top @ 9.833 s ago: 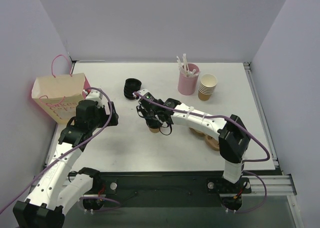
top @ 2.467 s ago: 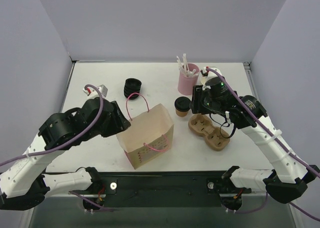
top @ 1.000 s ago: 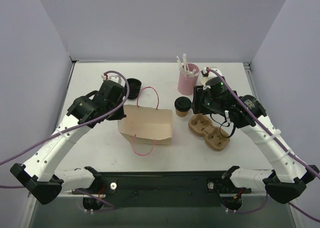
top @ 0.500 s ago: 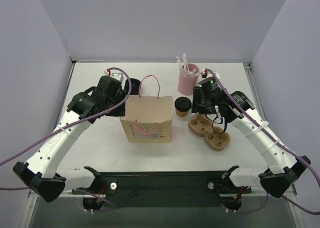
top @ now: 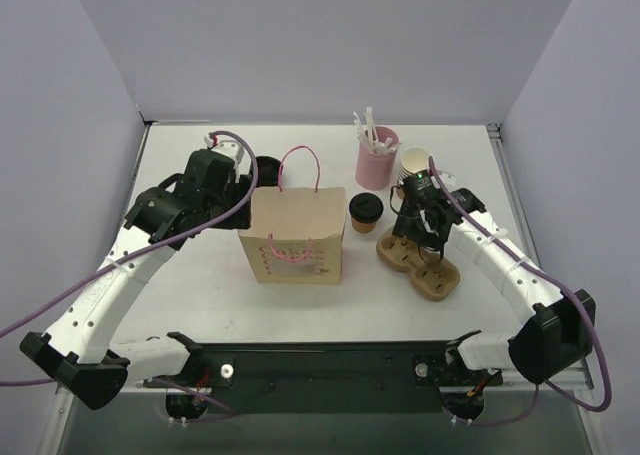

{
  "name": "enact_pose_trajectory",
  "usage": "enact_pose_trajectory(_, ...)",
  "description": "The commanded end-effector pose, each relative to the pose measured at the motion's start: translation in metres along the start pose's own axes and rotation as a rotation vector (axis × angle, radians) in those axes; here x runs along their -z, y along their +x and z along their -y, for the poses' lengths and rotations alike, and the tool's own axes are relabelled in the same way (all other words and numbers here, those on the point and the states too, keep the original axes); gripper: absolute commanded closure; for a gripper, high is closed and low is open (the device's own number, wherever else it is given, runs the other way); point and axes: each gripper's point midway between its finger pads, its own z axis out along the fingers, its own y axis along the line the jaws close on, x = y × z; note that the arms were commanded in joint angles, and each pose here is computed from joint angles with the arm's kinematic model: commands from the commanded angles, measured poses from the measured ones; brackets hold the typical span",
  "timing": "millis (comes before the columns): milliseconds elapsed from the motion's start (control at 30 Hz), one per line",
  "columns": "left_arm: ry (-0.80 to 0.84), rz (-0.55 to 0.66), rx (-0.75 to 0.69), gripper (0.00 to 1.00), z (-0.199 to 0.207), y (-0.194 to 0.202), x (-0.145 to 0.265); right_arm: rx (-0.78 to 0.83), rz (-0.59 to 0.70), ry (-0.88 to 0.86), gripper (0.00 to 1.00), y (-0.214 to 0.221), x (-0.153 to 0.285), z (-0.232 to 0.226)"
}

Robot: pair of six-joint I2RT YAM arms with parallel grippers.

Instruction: Pack the takeout coffee

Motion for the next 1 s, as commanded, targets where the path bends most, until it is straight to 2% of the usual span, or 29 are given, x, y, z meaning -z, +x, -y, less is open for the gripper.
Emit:
enact_pose_trajectory(0, 0.060, 0.091, 0.008, 0.37, 0.005, -0.017, 0.015, -0.168, -0.026, 0.062, 0.46, 0.014, -0.028, 0.021)
enact_pose_trajectory(133, 0.034, 0.098, 0.007, 0.35, 0.000, -0.018, 0.018, -0.246, -0.078, 0.110, 0.46, 0.028, -0.045, 0.036)
enact_pose_trajectory(333, -0.026, 0.119, 0.001, 0.34, -0.012, -0.020, 0.019, -0.352, -0.063, 0.139, 0.42, 0.031, -0.054, 0.046)
enact_pose_trajectory(967, -0.072, 0.109, -0.023, 0.31, -0.019, -0.017, 0.016, -0.413, -0.135, 0.167, 0.43, 0.058, -0.078, 0.049)
